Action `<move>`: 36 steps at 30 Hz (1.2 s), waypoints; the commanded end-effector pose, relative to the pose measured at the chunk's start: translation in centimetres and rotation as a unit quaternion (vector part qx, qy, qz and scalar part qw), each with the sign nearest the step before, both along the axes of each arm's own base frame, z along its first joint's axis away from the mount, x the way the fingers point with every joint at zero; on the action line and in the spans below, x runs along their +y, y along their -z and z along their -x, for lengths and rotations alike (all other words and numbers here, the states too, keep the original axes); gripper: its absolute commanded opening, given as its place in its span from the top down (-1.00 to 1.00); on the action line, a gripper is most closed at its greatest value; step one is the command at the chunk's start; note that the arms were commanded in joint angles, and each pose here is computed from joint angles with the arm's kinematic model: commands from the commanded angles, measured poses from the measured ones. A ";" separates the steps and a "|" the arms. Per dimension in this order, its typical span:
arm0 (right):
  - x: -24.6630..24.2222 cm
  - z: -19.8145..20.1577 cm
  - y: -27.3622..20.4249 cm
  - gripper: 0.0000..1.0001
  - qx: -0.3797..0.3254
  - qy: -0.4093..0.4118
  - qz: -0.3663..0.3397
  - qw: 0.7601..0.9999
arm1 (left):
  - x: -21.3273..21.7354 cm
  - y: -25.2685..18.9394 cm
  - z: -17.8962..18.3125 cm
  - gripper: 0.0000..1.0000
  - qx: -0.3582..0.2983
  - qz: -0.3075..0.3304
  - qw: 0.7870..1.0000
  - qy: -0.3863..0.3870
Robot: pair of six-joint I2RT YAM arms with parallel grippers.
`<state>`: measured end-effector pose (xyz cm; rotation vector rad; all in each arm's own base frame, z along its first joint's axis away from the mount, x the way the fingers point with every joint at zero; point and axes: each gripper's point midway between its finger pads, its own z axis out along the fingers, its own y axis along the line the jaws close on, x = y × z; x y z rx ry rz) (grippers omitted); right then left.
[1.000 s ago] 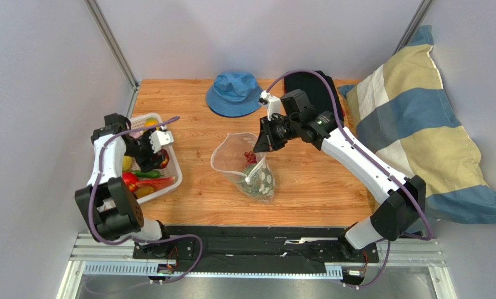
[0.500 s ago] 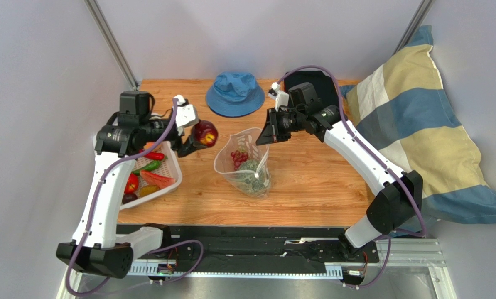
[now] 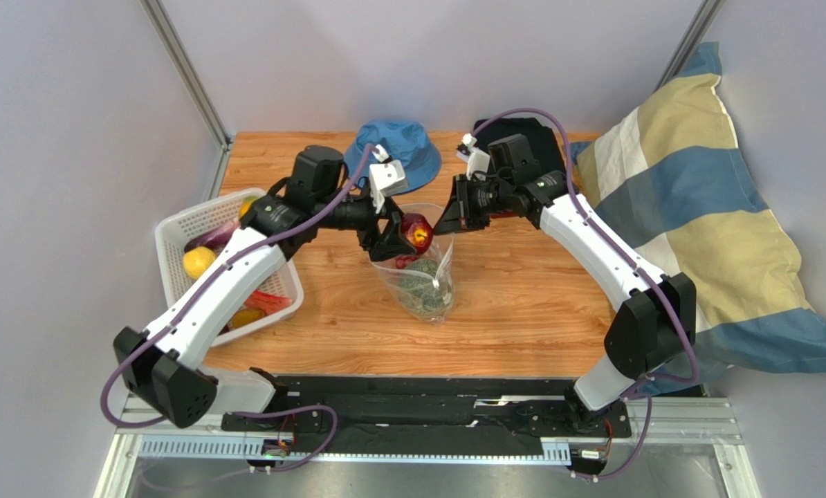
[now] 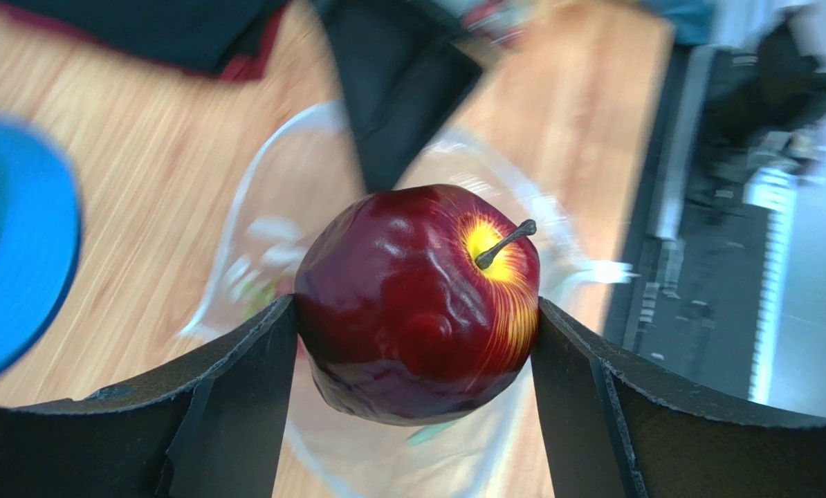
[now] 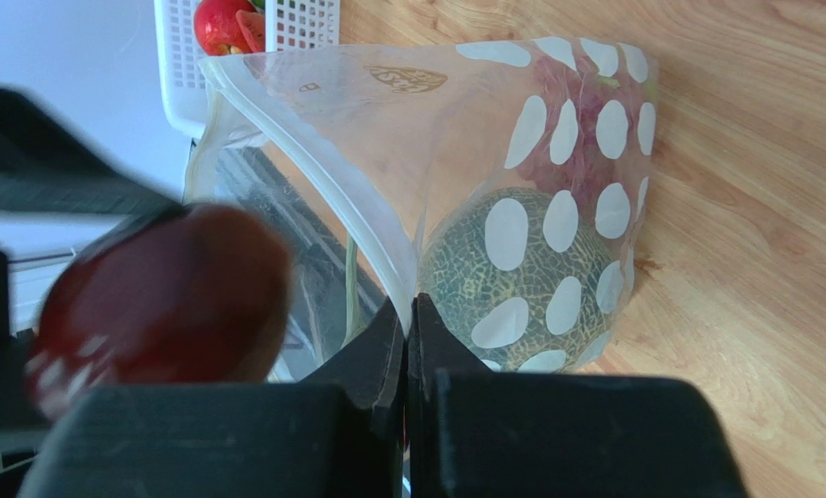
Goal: Place the food in the zip-top bag and seal the zipper
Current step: Place the fake fruit in the zipper food storage bag, then pick up the fake fruit from the bin.
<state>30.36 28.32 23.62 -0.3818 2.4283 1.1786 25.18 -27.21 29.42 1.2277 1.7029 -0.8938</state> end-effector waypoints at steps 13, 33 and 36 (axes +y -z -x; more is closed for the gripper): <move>-0.6 -1.4 -1.2 1.00 -0.016 0.009 -0.016 1.000 | 9.1 -5.4 -5.6 -0.98 -0.047 0.000 0.971 -0.235; -1.0 -1.3 -1.2 1.00 -0.027 -0.002 -0.008 1.000 | 41.4 9.5 -4.5 -0.97 0.130 -0.373 0.768 -0.504; -1.0 -1.0 -0.8 1.00 -0.019 -0.005 -0.006 1.000 | 43.4 10.4 -3.4 -0.98 0.112 -0.428 0.755 -0.484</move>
